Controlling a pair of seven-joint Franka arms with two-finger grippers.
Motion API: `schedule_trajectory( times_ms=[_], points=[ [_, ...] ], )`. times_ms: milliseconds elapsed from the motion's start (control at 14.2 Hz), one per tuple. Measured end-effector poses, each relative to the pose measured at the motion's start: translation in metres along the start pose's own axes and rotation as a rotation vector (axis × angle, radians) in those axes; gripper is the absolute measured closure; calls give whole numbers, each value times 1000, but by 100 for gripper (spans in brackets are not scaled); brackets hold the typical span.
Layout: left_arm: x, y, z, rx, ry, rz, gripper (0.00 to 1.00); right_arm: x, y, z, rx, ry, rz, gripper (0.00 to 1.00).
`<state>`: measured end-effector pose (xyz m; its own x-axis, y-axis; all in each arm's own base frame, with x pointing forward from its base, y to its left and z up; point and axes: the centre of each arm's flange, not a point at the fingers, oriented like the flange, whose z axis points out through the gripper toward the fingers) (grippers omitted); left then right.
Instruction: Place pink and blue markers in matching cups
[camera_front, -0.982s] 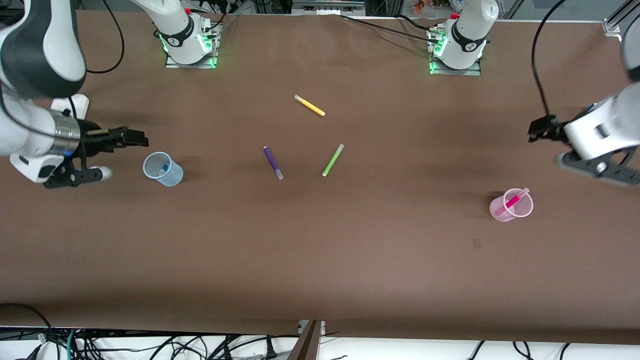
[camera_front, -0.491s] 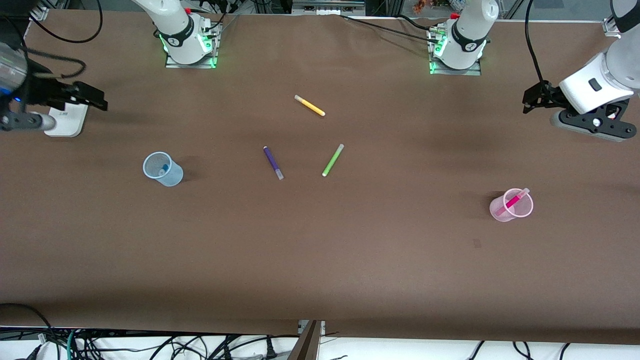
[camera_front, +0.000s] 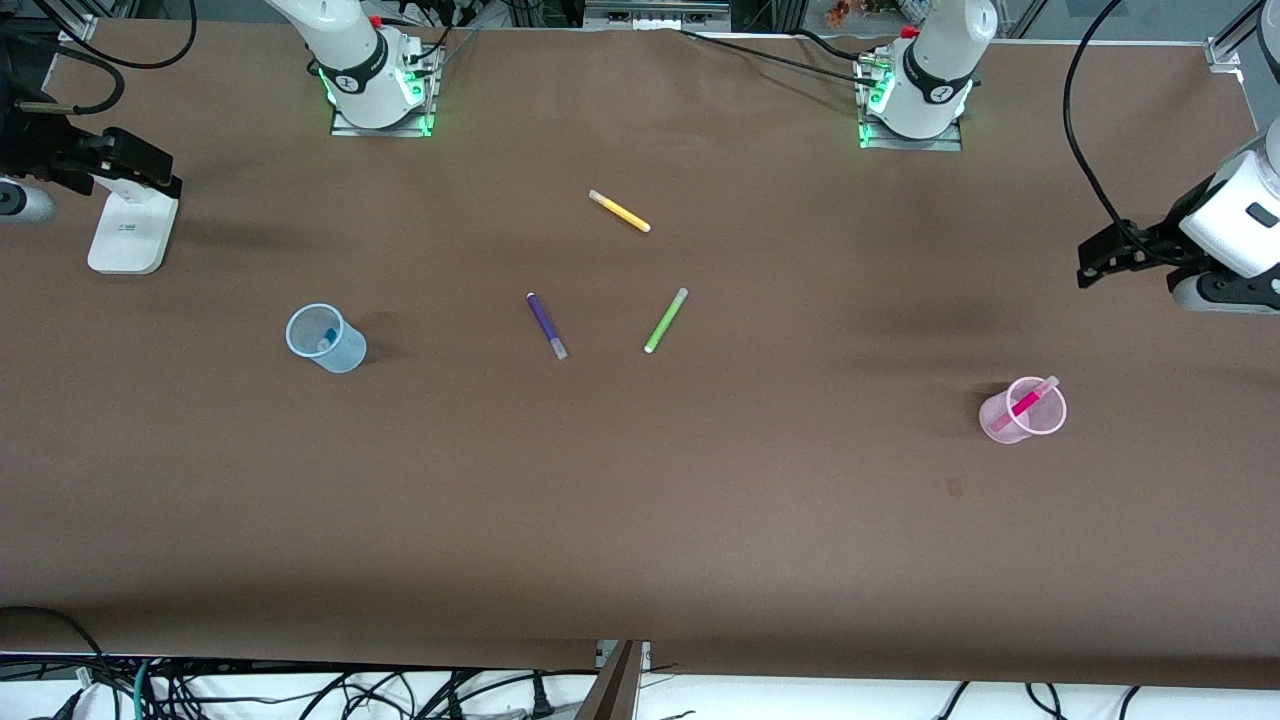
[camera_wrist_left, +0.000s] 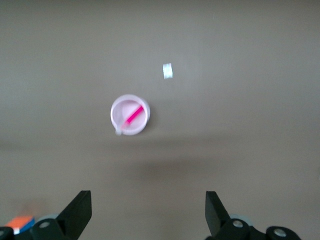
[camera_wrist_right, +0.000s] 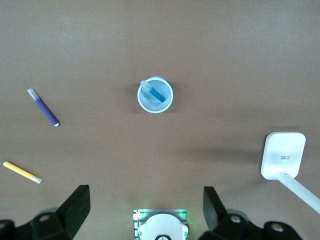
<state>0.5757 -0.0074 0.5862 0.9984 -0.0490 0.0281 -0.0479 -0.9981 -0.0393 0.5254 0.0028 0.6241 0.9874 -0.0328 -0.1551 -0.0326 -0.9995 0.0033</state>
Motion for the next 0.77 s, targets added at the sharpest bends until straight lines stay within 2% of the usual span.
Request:
schedule_trajectory(
  times_ms=[140, 351, 772],
  points=[
    [-7, 7, -3, -14, 28, -1, 0, 2, 2, 1, 0, -3, 5, 0],
    [-16, 5, -4, -45, 31, -20, 0, 4, 7, 2, 1, -3, 14, 0],
    [-17, 4, -4, -46, 26, -21, 0, 4, 9, 2, 2, -4, 18, 0]
  ],
)
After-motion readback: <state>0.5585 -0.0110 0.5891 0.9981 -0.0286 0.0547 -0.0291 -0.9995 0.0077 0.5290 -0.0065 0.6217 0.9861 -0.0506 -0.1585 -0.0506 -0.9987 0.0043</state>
